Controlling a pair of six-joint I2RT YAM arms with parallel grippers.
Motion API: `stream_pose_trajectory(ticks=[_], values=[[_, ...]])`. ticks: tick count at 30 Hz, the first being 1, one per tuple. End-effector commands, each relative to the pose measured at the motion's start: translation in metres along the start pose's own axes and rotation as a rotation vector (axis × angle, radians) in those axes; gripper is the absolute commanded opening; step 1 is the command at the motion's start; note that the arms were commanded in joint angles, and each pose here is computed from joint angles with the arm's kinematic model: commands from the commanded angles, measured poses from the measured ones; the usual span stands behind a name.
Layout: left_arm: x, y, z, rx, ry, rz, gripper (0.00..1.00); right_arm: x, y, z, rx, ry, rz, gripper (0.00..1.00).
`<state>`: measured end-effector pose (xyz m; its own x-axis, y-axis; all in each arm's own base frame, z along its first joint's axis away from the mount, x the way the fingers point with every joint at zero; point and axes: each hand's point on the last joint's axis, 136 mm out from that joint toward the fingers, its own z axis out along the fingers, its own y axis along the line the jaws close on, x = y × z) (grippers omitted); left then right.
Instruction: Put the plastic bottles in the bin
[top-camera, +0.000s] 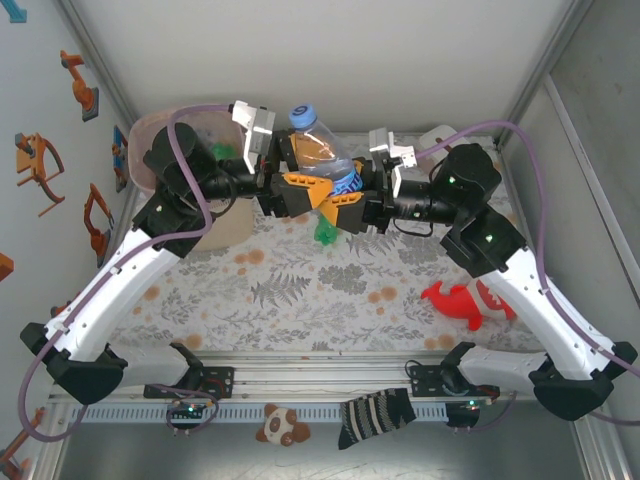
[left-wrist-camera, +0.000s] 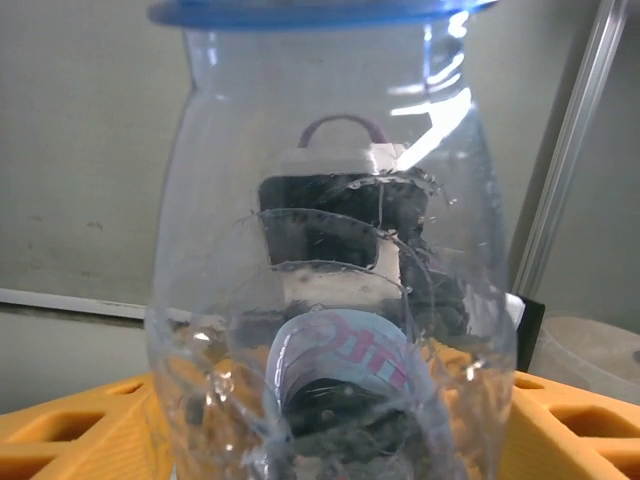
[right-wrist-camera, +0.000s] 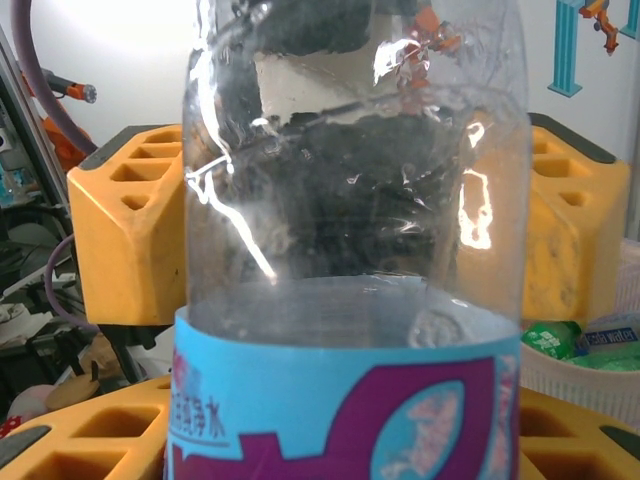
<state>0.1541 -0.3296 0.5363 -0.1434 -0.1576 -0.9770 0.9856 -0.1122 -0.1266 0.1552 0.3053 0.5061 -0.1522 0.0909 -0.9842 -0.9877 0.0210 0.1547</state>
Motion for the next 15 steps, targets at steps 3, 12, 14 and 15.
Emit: stream_pose_trajectory(ticks=[3, 12, 14, 15], values=[[-0.0155, -0.0152, -0.0001, 0.049, -0.037, 0.075, 0.61, -0.0173, 0.0137, -0.0022, -0.027, -0.045, -0.057, 0.53], [-0.0168, -0.0184, -0.0016, 0.050, -0.029, 0.082, 0.54, -0.0137, 0.0128, -0.0038, -0.010, -0.039, -0.053, 0.63], [-0.0167, -0.0182, -0.0026, 0.037, -0.021, 0.081, 0.53, -0.0129, 0.0125, -0.0062, 0.006, -0.040, -0.052, 0.70], [-0.0172, -0.0177, -0.0037, 0.025, -0.019, 0.084, 0.53, -0.0125, 0.0127, -0.0073, 0.011, -0.041, -0.052, 0.73]])
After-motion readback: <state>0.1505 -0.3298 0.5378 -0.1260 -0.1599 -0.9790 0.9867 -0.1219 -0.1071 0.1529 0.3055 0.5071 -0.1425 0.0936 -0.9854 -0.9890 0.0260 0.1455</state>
